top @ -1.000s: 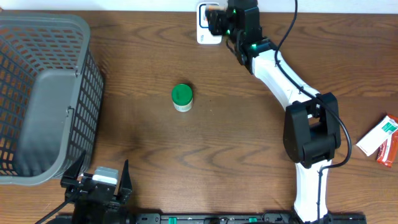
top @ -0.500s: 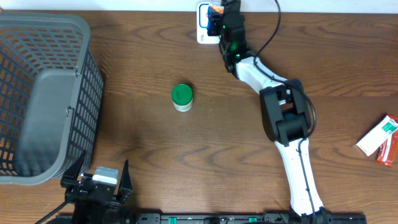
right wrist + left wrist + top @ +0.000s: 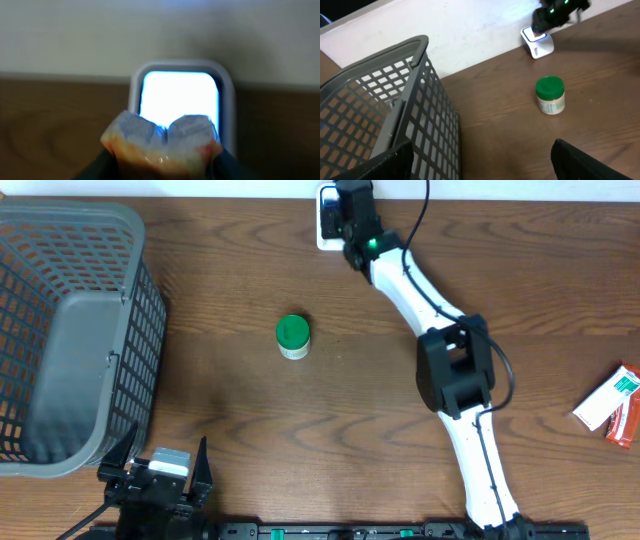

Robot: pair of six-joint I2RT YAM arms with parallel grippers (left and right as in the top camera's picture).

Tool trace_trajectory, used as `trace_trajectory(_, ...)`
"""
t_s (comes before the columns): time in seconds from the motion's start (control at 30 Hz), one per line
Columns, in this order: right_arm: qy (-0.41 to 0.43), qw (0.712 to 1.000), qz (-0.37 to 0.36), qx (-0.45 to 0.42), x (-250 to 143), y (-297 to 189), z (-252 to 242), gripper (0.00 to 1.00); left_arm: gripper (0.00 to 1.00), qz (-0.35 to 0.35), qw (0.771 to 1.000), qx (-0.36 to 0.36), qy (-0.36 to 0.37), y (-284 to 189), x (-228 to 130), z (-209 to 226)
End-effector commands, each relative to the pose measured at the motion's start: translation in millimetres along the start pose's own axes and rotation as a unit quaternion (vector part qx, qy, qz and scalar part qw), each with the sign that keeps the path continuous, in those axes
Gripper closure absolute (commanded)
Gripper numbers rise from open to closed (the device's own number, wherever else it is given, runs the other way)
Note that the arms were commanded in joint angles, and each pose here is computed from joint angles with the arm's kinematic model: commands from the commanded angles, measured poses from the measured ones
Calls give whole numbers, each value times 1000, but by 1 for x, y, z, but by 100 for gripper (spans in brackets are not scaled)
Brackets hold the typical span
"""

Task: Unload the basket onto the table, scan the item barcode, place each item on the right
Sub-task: 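Carry the Panadol box to the right table edge and release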

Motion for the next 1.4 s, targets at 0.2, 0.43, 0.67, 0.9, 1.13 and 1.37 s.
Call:
trace_trajectory(0.2,42,974,14,-223,110,-210,-106,63,13,-2,1000,3,3,-2,1,1)
trace_trajectory(0.43,123,888,72,-436,108,-286,-288,61,13,-5,1000,5,4,-2,2,2)
trace_trajectory(0.67,264,847,164,-431,41,-277,-415,61,13,-4,1000,5,4,-2,2,1)
trace_trajectory(0.9,346,810,230,-414,-49,-262,-476,58,13,-2,1000,3,3,-2,0,1)
trace_trajectory(1.13,380,831,202,-353,-24,-273,-474,1,13,0,1000,2,3,-2,0,0)
trace_trajectory(1.37,355,917,94,-158,112,-317,-362,1,13,0,1000,2,3,-2,0,0)
Point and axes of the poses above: each gripper's point midway between its finger pads, its own y axis out along the fingers, its own z axis along the line the jaws close on, x = y × z, the point moved 3 cm from there along -y, back along the fingers, and after that the axes turned 14 degrees about y, right-handed, at the moved point
